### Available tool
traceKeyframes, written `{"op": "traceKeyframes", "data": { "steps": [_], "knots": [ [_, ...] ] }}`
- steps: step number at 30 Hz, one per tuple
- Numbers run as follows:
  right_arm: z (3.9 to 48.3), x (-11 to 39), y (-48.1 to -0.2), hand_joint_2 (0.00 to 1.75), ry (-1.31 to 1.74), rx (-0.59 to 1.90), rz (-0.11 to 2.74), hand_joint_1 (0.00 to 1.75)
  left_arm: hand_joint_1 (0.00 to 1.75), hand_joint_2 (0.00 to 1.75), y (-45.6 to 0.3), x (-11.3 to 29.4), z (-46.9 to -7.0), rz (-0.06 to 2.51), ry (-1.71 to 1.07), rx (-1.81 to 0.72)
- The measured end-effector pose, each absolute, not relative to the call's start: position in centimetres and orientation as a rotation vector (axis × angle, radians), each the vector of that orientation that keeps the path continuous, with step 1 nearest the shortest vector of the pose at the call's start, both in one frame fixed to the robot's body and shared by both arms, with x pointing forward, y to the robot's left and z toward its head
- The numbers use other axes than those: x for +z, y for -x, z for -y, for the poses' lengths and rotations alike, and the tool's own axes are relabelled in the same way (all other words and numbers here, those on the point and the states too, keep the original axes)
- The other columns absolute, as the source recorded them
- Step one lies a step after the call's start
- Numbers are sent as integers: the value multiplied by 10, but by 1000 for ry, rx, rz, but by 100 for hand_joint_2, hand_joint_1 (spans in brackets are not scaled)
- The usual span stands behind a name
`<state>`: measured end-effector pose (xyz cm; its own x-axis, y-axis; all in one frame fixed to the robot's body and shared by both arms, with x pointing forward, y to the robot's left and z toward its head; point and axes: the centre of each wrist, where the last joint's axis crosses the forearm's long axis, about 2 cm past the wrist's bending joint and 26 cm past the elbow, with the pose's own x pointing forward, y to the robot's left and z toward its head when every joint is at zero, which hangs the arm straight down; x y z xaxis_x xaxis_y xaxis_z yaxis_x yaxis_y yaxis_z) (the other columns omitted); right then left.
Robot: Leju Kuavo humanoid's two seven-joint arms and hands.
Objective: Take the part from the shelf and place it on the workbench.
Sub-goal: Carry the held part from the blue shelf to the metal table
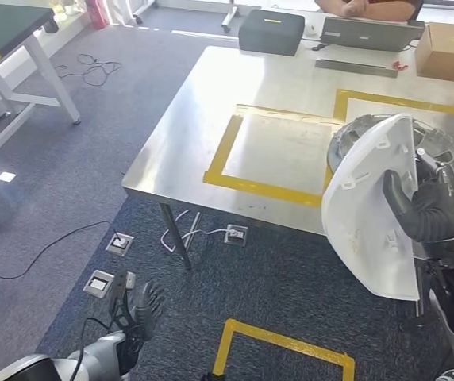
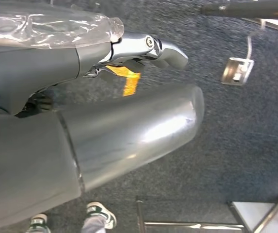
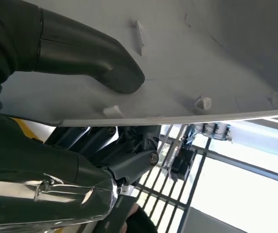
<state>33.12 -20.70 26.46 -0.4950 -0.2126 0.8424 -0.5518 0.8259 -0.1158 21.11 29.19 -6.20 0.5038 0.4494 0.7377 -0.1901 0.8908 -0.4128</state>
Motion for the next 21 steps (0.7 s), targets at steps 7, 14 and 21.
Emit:
{"op": "traceKeyframes", "data": {
  "steps": [7,14,21],
  "knots": [
    [207,266,-332,175,-558,472,2088,175,0,0,-213,-61,-293,976,296,393],
    [209,261,-330,175,-554,475,2073,175,0,0,-212,-62,-293,972,297,394],
    [209,261,-331,175,-555,476,2084,175,0,0,-216,-60,-290,976,307,391]
  ]
}}
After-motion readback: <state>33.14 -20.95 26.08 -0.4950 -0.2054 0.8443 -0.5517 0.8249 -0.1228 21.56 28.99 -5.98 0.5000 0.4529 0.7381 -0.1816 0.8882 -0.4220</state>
